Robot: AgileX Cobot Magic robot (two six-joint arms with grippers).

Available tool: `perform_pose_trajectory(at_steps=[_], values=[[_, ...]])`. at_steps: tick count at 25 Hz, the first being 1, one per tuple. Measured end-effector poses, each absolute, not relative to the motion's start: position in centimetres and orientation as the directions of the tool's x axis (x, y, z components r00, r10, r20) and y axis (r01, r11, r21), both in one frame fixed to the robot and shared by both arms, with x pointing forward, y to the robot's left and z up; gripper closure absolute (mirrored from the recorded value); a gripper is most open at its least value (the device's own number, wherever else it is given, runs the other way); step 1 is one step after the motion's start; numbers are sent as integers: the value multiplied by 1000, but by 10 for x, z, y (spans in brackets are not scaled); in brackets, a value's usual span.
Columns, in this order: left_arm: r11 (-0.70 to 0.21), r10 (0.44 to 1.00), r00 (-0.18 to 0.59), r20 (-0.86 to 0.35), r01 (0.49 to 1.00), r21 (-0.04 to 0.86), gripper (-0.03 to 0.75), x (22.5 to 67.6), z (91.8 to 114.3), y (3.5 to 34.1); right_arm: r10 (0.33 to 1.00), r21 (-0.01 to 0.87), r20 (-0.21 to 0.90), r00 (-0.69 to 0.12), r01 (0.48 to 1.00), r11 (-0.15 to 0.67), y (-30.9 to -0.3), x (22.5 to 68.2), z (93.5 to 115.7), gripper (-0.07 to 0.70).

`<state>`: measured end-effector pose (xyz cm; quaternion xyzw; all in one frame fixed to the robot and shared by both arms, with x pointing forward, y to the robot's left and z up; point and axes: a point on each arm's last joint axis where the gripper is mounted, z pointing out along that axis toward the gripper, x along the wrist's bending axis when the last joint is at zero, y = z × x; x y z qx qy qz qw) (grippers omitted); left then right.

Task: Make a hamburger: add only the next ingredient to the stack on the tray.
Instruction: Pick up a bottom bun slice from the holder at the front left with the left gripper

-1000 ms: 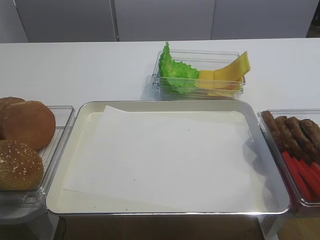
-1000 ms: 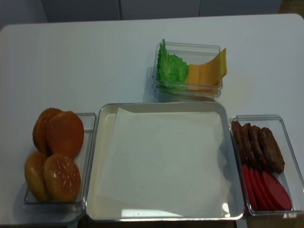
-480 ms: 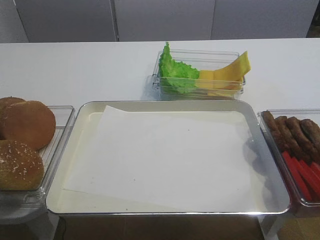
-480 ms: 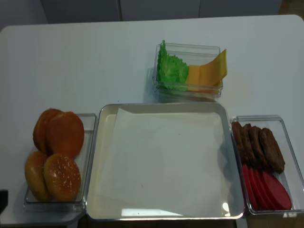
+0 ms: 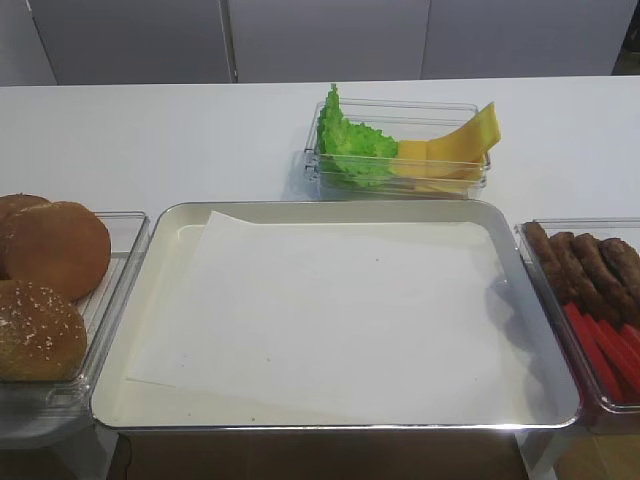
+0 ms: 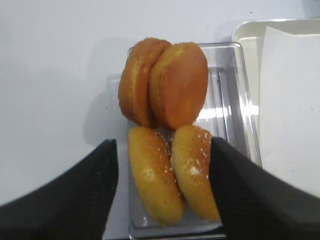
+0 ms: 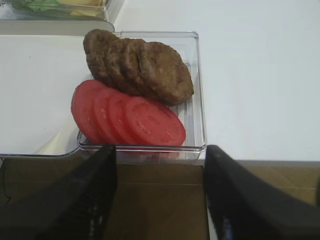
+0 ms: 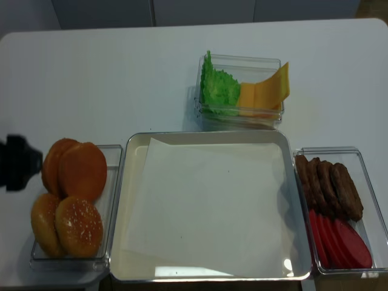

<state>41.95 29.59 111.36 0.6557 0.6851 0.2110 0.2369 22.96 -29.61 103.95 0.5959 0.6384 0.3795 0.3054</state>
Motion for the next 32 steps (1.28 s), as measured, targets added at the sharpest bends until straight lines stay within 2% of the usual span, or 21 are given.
perform_pose_trajectory(at_steps=[2,5,8,12,21,32], values=[[66,997,-38,-60,824,563,287,442,1109,296,993,849,62,-103,529,2,-296,230,1040,200],[135,988,-75,-136,850,509,287,471,1096,298,993,849,62,-103,529,2,-296,230,1040,200],[163,973,-61,-223,866,472,287,491,1082,303,993,849,62,-103,529,2,-296,230,1040,200],[92,968,35,-250,874,477,287,505,1069,316,993,849,62,-103,529,2,-296,230,1040,200],[-80,974,171,-149,871,484,311,503,1061,350,993,849,62,-103,529,2,-296,230,1040,200],[-86,945,212,-249,896,435,317,516,1037,352,993,849,62,-103,529,2,-296,230,1040,200]])
